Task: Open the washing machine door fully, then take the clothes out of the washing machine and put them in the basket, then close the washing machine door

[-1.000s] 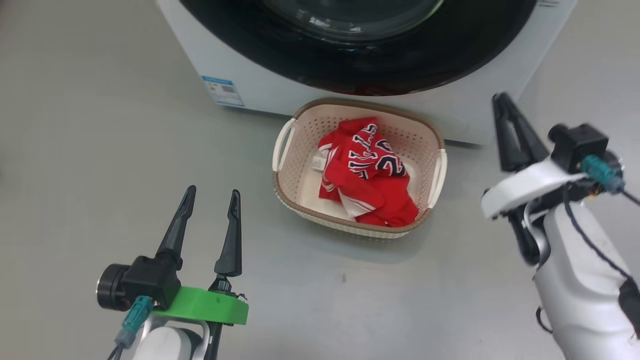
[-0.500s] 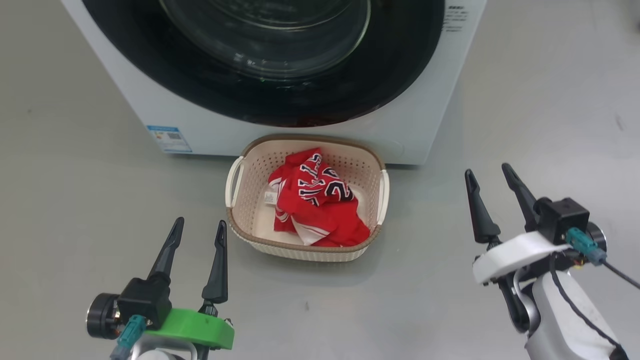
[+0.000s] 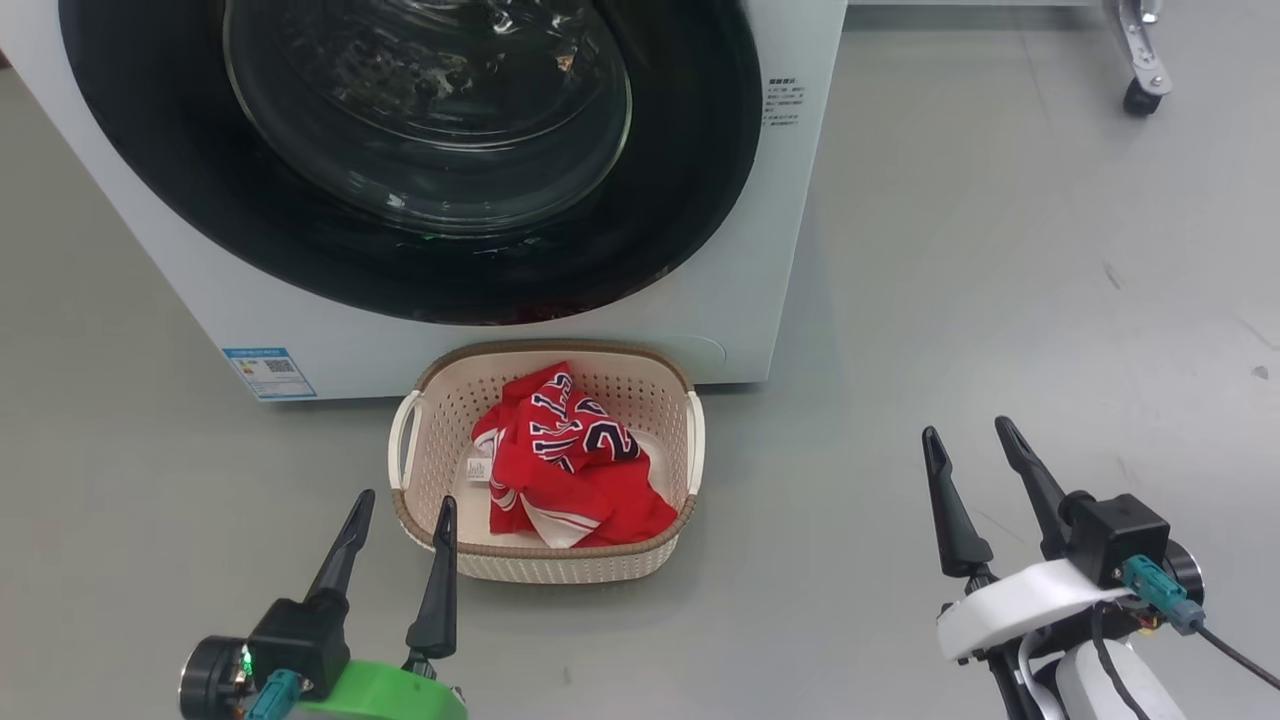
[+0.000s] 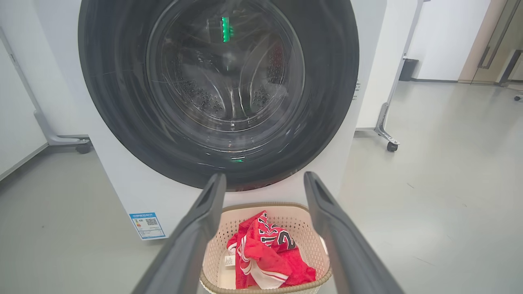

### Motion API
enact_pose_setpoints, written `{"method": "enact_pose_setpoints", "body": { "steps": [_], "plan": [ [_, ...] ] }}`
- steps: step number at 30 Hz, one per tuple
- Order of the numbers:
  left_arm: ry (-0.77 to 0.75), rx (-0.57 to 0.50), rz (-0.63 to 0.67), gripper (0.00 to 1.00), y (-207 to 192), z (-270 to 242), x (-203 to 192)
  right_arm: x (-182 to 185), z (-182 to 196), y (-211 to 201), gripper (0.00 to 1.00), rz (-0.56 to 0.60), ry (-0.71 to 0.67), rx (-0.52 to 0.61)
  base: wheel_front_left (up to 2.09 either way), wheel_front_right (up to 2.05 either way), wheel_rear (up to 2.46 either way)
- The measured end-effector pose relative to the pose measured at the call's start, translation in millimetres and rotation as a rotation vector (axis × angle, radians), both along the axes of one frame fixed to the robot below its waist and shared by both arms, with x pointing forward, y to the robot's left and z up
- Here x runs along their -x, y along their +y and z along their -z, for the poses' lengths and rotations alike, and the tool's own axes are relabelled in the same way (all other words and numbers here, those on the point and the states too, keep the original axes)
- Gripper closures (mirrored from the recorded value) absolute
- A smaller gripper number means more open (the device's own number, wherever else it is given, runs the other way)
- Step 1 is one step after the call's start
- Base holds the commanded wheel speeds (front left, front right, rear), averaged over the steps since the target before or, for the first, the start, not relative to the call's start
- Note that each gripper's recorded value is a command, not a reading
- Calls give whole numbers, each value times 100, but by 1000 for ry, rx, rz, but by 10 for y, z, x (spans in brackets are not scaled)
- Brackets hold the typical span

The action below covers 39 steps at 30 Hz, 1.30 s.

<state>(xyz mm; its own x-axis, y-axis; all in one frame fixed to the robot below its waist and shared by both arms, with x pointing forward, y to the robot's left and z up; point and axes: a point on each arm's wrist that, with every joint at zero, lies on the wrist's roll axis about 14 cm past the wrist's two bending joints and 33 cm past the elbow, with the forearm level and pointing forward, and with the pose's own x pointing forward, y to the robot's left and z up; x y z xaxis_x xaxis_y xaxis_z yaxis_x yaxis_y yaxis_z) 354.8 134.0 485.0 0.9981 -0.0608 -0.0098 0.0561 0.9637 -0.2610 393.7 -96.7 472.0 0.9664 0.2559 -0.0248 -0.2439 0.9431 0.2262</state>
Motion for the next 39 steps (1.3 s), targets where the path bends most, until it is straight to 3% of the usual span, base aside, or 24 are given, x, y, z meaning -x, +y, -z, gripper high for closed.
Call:
{"method": "enact_pose_setpoints", "body": {
  "steps": [15,39],
  "plan": [
    [-5,0,36,0,-104,-22,64,320,-62,-216,0,81,-11,-3,0,0,0],
    [18,0,32,0,-92,31,39,364,-145,-243,0,91,-32,-14,0,0,0]
  ]
}}
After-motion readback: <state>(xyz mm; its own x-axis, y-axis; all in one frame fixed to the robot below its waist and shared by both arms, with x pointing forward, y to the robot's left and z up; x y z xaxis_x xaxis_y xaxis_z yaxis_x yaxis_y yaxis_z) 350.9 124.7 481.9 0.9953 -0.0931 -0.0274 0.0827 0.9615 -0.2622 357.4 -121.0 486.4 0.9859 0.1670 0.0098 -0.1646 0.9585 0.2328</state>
